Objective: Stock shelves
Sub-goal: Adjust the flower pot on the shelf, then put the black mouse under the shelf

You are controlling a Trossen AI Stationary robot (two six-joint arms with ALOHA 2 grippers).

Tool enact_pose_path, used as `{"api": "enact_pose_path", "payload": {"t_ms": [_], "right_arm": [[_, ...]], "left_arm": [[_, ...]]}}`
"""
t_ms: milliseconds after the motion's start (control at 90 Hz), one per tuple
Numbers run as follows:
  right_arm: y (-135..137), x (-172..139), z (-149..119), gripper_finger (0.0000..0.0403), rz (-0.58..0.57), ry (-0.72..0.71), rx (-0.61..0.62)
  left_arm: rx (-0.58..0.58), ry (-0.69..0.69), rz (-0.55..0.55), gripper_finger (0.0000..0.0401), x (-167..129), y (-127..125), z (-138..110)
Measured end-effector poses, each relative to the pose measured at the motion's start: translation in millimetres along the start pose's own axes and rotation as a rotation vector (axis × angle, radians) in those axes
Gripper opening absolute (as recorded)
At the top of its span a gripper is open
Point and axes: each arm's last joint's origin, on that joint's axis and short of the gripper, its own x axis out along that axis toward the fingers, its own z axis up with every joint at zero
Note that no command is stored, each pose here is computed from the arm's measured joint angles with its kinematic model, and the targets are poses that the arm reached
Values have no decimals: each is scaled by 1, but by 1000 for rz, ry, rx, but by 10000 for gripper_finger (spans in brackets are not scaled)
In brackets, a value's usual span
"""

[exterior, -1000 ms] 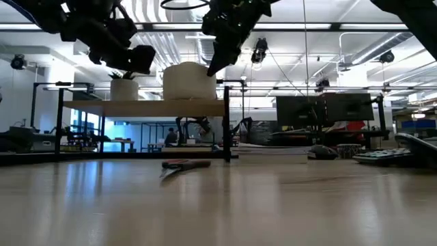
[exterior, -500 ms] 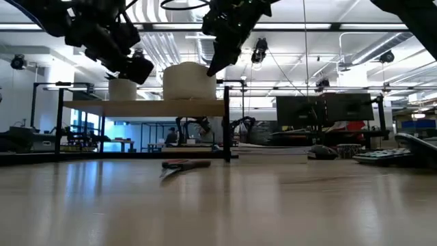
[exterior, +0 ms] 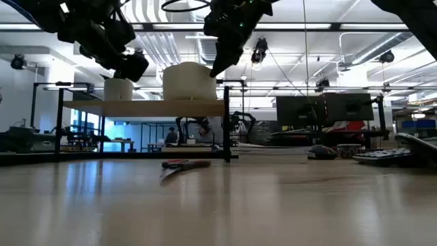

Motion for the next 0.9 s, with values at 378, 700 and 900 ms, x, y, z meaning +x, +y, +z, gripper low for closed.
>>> {"api": "enact_pose_path", "payload": {"t_ms": [378, 700, 900], "right_arm": [[13, -41, -15, 2, 36, 102, 29], [31, -37, -41, 2, 72, 198, 134], [47, -46, -65, 2, 62, 164, 201]], "left_arm": [[-61, -132, -199, 219, -32, 3, 28], [-51, -229, -543, 219, -62, 3, 49], [-25, -235, -682, 219, -81, 3, 48]]}}
